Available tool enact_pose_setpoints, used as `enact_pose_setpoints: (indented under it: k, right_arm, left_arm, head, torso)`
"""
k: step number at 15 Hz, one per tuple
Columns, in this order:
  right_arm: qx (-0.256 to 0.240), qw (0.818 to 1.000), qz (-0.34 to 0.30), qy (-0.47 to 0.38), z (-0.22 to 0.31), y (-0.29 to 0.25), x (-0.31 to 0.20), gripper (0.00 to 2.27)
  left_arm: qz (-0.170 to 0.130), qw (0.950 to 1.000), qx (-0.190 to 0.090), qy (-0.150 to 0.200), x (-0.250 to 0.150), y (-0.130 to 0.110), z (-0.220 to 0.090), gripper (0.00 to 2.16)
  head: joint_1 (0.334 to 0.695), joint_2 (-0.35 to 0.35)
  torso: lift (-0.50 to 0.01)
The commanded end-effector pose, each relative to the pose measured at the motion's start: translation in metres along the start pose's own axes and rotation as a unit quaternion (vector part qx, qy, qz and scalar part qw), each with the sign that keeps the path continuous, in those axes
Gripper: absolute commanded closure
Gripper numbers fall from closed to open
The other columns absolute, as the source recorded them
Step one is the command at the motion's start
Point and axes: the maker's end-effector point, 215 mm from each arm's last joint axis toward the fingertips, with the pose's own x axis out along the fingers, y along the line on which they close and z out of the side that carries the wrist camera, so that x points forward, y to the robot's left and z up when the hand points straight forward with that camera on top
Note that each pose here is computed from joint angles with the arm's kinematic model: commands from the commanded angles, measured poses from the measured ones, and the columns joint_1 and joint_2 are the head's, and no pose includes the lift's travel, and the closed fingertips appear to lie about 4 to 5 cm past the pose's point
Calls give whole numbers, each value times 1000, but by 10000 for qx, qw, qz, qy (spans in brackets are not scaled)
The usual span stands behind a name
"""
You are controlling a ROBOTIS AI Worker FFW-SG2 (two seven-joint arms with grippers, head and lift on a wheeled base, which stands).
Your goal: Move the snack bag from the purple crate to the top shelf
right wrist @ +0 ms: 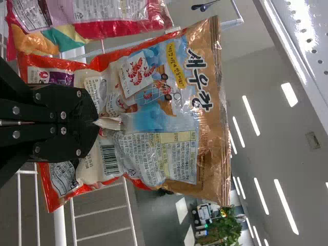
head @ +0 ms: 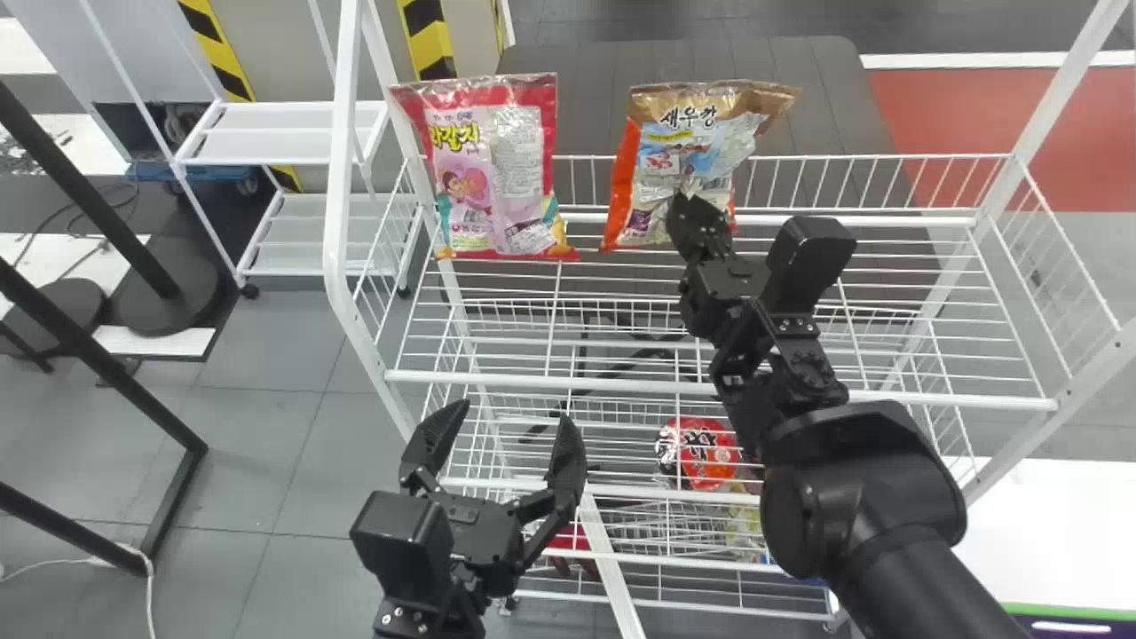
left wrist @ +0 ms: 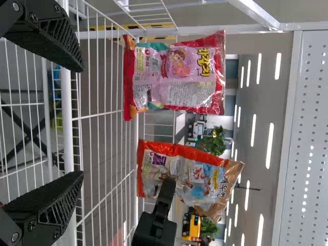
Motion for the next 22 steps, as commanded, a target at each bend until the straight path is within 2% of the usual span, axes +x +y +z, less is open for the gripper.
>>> enact_pose_setpoints:
  k: [1, 19, 22]
  right_arm:
    - [14, 10000, 63, 55, -5, 7, 2, 2132]
    - [125, 9993, 132, 341, -23, 0, 16, 2125]
    - [105, 9993, 130, 340, -22, -1, 18, 1997]
  left_arm:
    - [-2, 10000, -3, -9, 0, 0, 0, 103]
    - [33, 10000, -33, -37, -1, 1, -2, 103]
    - [36, 10000, -39, -46, 0, 0, -1, 103]
  head:
    - [695, 106]
    - [695, 119]
    - [695, 117]
  torso:
    - [0]
    - [0]
    - [0]
